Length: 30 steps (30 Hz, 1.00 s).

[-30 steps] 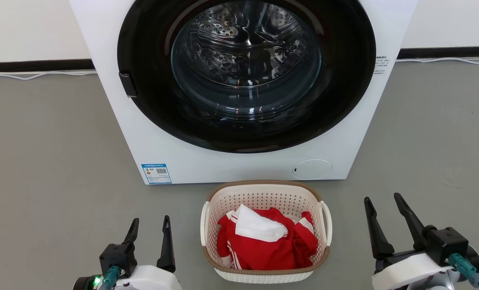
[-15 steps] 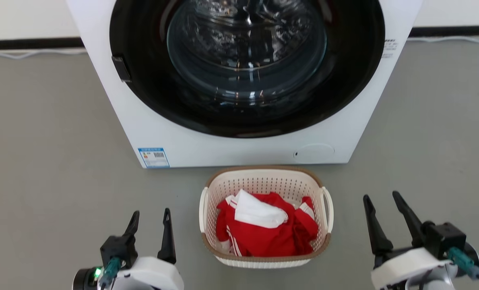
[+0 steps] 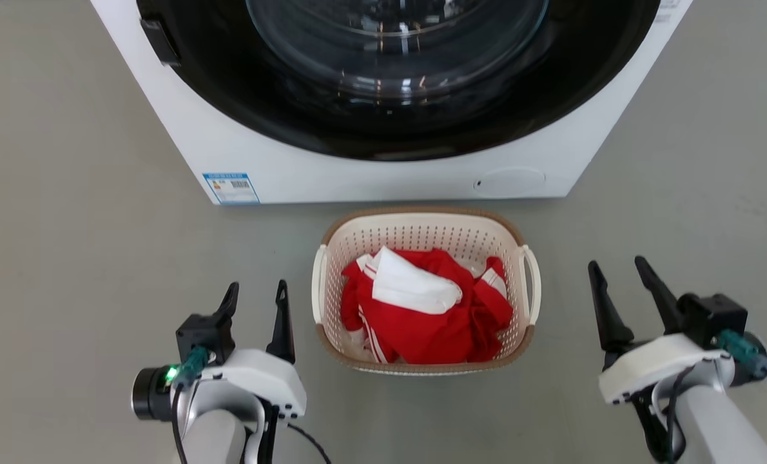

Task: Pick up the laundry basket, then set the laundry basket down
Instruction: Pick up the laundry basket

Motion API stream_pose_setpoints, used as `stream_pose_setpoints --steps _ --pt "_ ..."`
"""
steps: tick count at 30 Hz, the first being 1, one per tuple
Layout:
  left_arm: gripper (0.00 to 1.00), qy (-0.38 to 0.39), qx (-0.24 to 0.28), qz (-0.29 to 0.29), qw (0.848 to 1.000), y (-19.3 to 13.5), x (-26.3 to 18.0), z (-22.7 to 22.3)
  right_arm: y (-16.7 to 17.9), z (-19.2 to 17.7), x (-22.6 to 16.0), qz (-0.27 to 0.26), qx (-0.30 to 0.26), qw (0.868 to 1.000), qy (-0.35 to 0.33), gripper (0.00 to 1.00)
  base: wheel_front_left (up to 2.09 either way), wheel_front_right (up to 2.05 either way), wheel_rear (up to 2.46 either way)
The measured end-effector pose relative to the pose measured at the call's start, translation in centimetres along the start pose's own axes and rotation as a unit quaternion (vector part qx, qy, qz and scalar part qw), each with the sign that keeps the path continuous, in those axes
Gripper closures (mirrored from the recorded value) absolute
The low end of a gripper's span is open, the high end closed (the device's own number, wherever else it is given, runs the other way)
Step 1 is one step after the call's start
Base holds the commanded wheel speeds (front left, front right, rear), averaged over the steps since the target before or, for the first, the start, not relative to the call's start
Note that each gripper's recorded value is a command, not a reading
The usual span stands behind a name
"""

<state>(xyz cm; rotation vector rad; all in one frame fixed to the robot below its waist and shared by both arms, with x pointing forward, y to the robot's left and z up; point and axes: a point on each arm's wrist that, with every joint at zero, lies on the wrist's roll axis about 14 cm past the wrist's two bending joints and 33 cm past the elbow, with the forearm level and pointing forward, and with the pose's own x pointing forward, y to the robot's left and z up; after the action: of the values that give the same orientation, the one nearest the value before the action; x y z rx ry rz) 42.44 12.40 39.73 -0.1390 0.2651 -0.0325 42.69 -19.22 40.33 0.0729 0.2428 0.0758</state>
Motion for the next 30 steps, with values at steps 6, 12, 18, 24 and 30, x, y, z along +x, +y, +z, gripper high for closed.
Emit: stream_pose_setpoints --steps 6,12,18,24,30 --pt "0.00 0.055 -0.020 -0.004 0.998 -0.2 2.0 -3.1 -1.0 -2.6 2.1 -0.007 0.003 0.999 0.046 0.00 0.00 0.00 0.00" --pt "0.00 0.106 -0.019 -0.015 0.994 -0.6 3.5 -5.9 -1.3 -5.2 3.7 -0.007 0.003 0.996 0.093 0.00 0.00 0.00 0.00" --pt "0.00 0.138 -0.018 -0.026 0.990 -1.2 5.3 -7.5 -1.1 -6.9 5.4 -0.002 0.005 0.992 0.124 0.00 0.00 0.00 0.00" --pt "0.00 0.178 -0.025 -0.034 0.983 -1.6 7.0 -9.8 -1.5 -10.0 6.6 -0.006 0.012 0.985 0.174 0.00 0.00 0.00 0.00" --pt "0.00 0.204 -0.030 -0.038 0.978 -1.9 9.3 -11.7 -1.8 -12.8 8.2 -0.010 0.016 0.976 0.217 0.00 0.00 0.00 0.00"
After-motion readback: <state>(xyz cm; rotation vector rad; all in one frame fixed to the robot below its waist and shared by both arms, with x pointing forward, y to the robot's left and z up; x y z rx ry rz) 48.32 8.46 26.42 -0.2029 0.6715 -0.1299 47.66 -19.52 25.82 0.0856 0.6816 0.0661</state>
